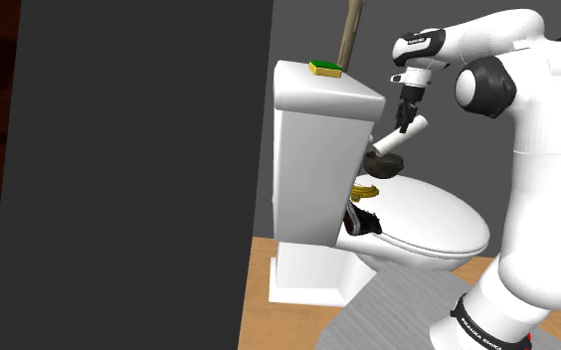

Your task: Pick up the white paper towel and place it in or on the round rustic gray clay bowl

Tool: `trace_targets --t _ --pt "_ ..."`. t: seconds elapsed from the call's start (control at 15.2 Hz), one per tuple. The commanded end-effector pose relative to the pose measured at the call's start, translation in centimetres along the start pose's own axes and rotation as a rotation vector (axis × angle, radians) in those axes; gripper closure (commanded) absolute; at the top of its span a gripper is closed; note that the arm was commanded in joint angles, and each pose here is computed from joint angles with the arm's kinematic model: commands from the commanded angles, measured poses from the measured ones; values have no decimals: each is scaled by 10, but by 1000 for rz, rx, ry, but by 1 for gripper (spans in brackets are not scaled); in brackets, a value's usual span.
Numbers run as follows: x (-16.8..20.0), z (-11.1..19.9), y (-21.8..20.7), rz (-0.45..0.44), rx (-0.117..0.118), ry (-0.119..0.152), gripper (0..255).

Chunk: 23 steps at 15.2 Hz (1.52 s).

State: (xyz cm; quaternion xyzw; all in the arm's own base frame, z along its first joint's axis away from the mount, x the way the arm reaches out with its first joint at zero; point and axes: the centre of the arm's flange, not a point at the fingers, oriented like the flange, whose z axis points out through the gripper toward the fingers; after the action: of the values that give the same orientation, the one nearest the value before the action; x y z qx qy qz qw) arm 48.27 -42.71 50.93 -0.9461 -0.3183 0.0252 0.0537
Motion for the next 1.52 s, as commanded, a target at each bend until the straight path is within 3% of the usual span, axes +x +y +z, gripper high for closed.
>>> trace_targets --t 0.0,0.86,1.39,1.45 --pt "-1 7 7 -2 1 1 255" --pt "0 74 15 -2 1 1 255" --pt "0 74 15 -2 1 1 255" --pt "1 74 16 -2 1 1 0"
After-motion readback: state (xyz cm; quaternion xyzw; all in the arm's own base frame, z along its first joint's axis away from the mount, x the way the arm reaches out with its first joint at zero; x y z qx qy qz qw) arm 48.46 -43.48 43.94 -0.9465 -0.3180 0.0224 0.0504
